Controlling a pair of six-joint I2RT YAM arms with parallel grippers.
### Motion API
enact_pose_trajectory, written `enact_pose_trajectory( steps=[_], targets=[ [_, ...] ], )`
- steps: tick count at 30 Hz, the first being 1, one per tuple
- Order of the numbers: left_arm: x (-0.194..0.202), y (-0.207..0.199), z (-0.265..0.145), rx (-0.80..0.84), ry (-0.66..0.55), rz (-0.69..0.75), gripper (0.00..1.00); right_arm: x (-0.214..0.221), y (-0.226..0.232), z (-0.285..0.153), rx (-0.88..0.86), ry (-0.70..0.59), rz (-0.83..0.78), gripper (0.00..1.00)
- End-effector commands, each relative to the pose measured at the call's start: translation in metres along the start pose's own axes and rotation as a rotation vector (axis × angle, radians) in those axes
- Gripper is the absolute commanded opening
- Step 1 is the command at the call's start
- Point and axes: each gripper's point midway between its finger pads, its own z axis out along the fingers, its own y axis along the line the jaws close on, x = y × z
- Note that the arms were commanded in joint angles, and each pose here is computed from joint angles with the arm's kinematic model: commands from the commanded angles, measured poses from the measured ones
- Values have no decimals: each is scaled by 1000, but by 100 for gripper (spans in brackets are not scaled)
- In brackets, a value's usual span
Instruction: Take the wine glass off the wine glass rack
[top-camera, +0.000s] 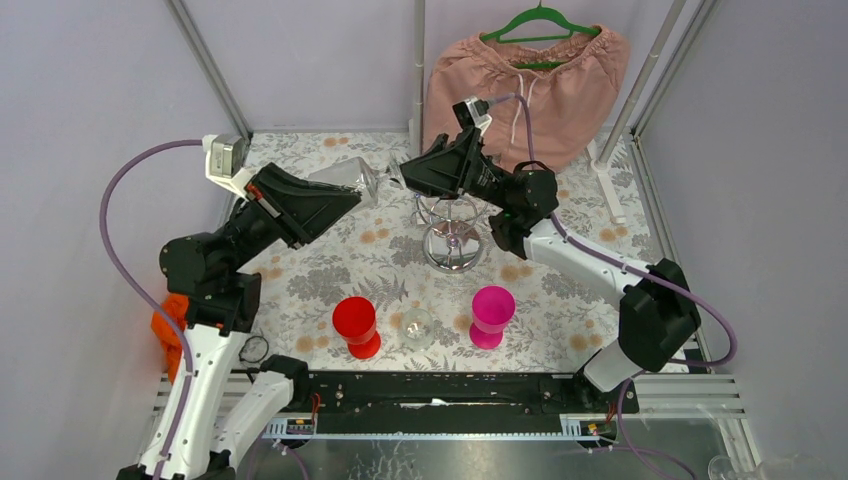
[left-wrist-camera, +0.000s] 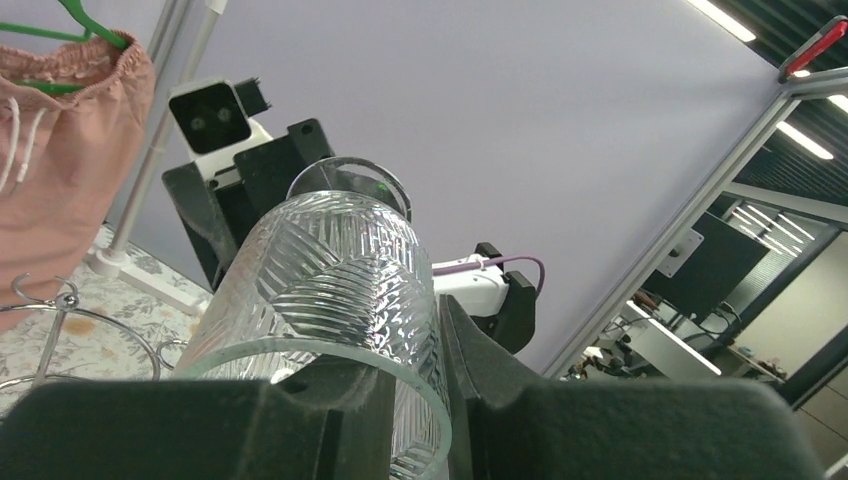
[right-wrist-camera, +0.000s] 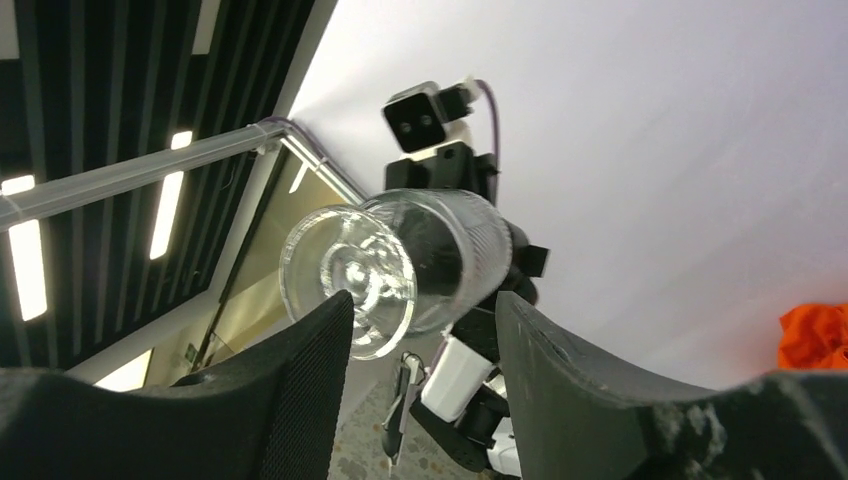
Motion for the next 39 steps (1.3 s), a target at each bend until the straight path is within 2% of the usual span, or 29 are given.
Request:
enact_pose_trajectory(
  steps=[1, 5, 7, 10, 14, 17, 23, 27, 32, 39],
  targets=[
    [-20, -26, -1, -6, -58, 119, 0, 9, 18, -2, 2, 27, -74, 61],
    [-28, -22, 1, -88, -56, 157, 0, -2, 11, -20, 135, -35, -135, 62],
    [-33, -14, 4, -163, -36, 154, 0, -11, 23, -35, 222, -98, -233, 63],
    [-41, -9, 5, -231, -21, 176, 0, -30, 20, -65, 476, -212, -382, 67],
    [-42, 5, 15, -258, 30, 149, 0, -47, 62, -108, 683, -357, -551, 70],
    [-39, 20, 22, -270, 69, 114, 0, -53, 81, -142, 827, -436, -615, 71],
    [-40, 38, 42, -299, 118, 96, 0, -58, 115, -182, 952, -544, -701, 71],
    [-33, 39, 66, -293, 158, 103, 0, -61, 128, -195, 988, -581, -734, 71],
    [-3, 31, 110, -250, 248, 100, 0, -61, 133, -200, 1004, -594, -746, 71],
    [36, 46, 153, -252, 341, 89, 0, -65, 164, -220, 1064, -656, -809, 71]
  ],
)
